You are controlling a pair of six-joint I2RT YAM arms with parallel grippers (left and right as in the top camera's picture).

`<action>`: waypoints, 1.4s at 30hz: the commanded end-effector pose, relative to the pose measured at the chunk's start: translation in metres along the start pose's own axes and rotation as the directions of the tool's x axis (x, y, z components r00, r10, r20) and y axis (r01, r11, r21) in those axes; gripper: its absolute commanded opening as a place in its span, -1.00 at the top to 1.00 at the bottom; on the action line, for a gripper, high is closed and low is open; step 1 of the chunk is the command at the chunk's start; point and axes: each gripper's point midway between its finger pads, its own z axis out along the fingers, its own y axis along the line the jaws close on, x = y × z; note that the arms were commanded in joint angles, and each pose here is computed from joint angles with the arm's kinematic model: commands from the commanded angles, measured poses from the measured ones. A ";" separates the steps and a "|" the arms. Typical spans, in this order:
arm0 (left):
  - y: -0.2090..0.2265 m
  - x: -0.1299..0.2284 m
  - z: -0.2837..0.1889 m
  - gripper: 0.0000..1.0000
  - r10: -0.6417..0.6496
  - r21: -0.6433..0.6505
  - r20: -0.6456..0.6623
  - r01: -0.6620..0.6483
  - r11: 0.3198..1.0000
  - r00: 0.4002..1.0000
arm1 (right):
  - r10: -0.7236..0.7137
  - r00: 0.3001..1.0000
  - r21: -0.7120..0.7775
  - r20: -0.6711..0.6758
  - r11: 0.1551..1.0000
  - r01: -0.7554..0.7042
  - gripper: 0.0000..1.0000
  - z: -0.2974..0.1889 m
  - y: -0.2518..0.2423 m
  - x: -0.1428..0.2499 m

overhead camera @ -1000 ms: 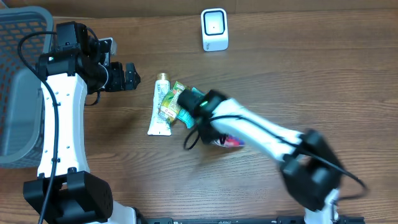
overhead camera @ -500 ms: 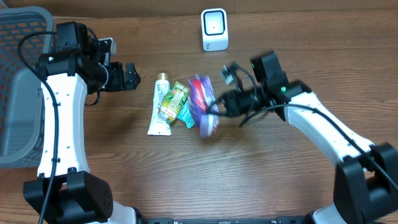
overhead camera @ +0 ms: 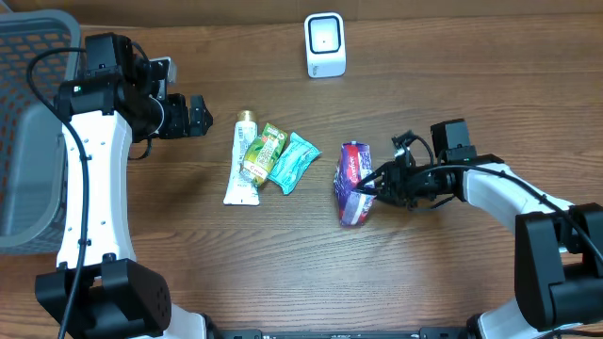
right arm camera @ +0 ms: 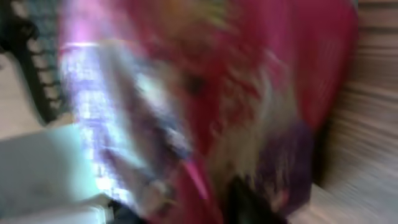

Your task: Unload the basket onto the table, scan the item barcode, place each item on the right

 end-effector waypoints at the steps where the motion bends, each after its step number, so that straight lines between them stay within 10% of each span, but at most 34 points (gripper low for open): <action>1: -0.003 -0.002 -0.011 -0.99 -0.007 0.007 0.033 0.006 1.000 0.999 | -0.023 0.996 0.217 0.088 0.976 0.003 0.10 -0.013 -0.038 -0.013; 17: -0.003 -0.002 -0.011 -0.99 -0.007 0.007 0.033 0.006 1.000 0.999 | -0.111 0.975 0.486 0.191 0.874 0.005 -0.47 -0.143 -0.030 -0.070; 22: -0.003 -0.002 -0.011 -0.99 -0.007 0.007 0.033 0.006 1.000 0.999 | -0.259 0.956 0.485 0.141 0.860 0.162 -0.65 -0.122 -0.006 -0.082; 27: -0.003 -0.002 -0.011 -0.99 -0.007 0.007 0.033 0.006 1.000 0.999 | -0.619 0.785 0.536 -0.030 0.653 0.535 -0.90 -0.085 0.017 -0.102; 33: -0.003 -0.002 -0.011 -0.99 -0.007 0.007 0.033 0.006 1.000 0.999 | -0.707 0.694 0.512 -0.138 0.549 0.661 -0.86 -0.055 0.004 -0.111; 42: -0.003 -0.002 -0.011 -0.99 -0.007 0.007 0.033 0.006 1.000 0.999 | -0.668 0.712 0.396 -0.216 0.607 0.689 -0.81 -0.026 -0.033 -0.099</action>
